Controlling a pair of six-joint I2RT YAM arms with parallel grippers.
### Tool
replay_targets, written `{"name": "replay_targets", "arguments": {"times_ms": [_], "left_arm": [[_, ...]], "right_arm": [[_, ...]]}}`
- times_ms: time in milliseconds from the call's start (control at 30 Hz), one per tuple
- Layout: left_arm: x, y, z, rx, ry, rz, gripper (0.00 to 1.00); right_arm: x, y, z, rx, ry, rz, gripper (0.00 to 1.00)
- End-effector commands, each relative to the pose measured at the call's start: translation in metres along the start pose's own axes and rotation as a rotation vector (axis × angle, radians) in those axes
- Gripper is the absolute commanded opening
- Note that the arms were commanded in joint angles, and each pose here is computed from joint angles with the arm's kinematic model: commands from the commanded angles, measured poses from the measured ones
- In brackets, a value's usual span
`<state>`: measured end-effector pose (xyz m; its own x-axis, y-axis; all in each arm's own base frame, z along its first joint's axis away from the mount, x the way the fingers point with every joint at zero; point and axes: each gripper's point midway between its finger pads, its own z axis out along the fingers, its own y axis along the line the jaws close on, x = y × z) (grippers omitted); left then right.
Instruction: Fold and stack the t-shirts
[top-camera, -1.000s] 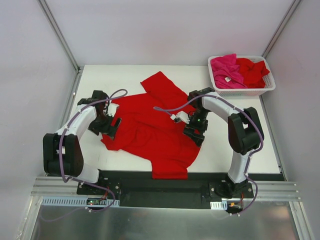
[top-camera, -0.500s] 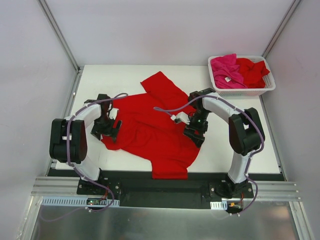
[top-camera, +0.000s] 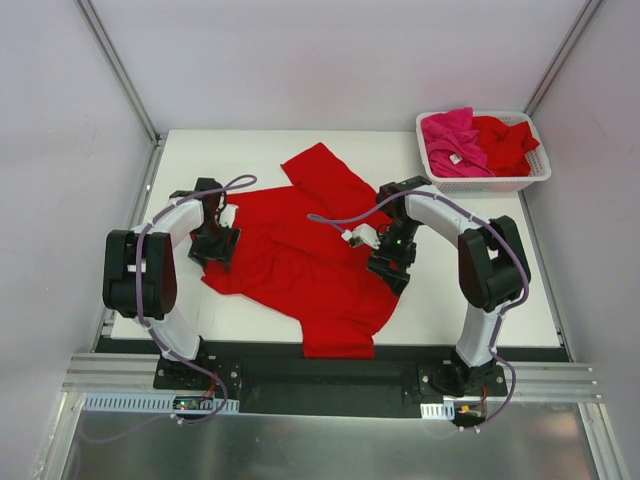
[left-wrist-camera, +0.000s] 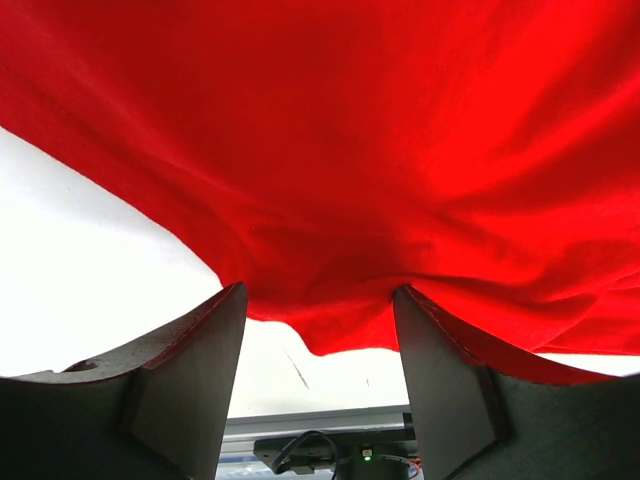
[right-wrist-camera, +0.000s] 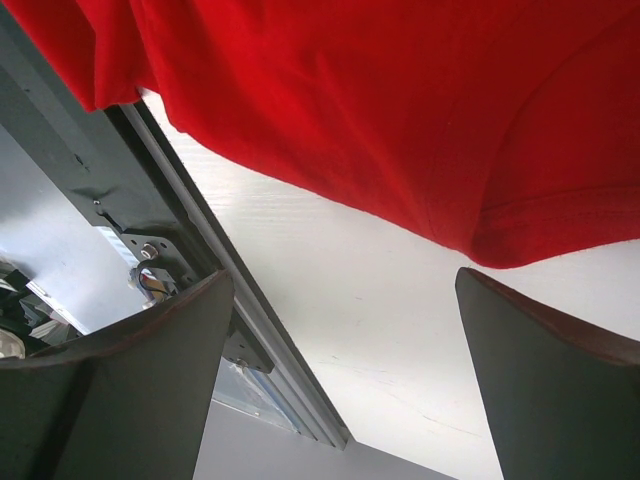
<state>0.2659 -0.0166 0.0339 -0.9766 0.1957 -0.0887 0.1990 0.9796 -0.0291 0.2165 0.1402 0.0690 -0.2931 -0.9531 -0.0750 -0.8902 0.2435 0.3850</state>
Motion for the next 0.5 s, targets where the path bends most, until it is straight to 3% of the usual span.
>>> {"name": "replay_targets", "arguments": {"times_ms": [0, 100, 233, 333, 467], "left_arm": [[0.012, 0.002, 0.003, -0.004, 0.031, -0.017, 0.6], [0.018, 0.001, 0.002, -0.004, 0.031, -0.017, 0.55], [0.023, 0.001, 0.003, -0.003, 0.038, -0.012, 0.21], [0.021, 0.005, -0.001, -0.022, 0.024, 0.001, 0.02], [0.011, 0.014, -0.02, -0.071, -0.021, 0.029, 0.0]], "right_arm": [[0.001, 0.016, -0.009, -0.024, -0.019, -0.024, 0.96], [0.001, 0.016, -0.009, -0.03, -0.018, -0.022, 0.96], [-0.001, 0.016, -0.008, -0.037, -0.022, -0.018, 0.96], [-0.002, 0.017, -0.007, -0.041, -0.021, -0.019, 0.96], [0.0, 0.016, -0.005, -0.041, -0.014, -0.014, 0.96]]}}
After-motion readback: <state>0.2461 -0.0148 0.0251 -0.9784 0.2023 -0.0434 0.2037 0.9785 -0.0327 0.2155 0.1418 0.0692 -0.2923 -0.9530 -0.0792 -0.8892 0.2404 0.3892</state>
